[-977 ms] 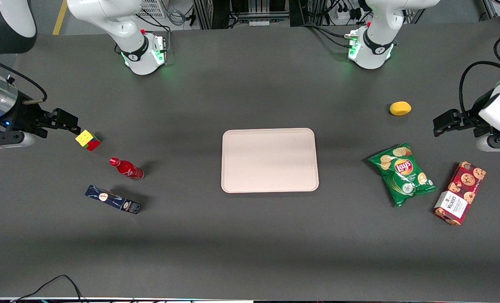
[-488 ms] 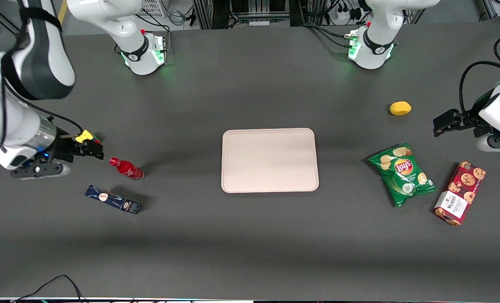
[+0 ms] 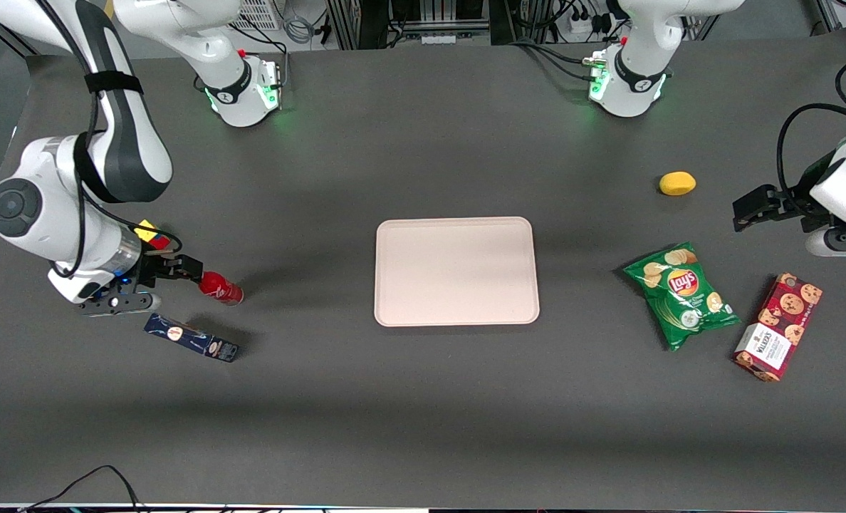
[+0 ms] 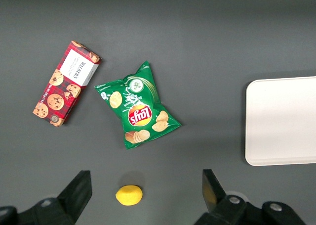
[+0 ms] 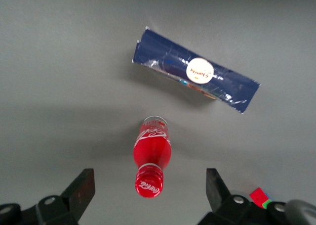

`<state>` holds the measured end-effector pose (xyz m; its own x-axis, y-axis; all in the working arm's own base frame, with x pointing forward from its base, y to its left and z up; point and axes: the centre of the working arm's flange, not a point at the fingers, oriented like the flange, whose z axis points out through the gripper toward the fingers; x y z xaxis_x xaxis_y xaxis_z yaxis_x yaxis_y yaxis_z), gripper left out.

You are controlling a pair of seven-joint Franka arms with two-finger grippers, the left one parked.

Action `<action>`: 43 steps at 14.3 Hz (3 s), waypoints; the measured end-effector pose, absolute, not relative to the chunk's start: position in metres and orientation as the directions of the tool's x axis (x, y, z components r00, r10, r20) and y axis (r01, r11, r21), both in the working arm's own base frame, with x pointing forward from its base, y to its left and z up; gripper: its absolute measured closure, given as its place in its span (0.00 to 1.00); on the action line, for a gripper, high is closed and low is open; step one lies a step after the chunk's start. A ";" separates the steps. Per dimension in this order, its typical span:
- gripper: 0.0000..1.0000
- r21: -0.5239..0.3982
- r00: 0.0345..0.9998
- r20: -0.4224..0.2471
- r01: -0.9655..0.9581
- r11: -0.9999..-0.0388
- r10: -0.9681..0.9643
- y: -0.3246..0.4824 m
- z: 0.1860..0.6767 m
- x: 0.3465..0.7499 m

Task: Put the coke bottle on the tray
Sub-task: 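Close the right gripper around the bottle's cap end, then lift the bottle and carry it over the white tray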

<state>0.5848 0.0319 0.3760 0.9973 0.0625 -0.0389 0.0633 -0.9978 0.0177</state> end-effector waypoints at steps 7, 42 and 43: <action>0.00 0.019 0.997 -0.025 0.068 -0.998 0.067 0.031 0.329 0.563; 0.68 -0.037 1.000 -0.014 0.007 -0.999 0.007 0.200 0.594 0.566; 0.68 -0.043 1.000 -0.018 -0.001 -0.999 0.000 0.215 0.592 0.568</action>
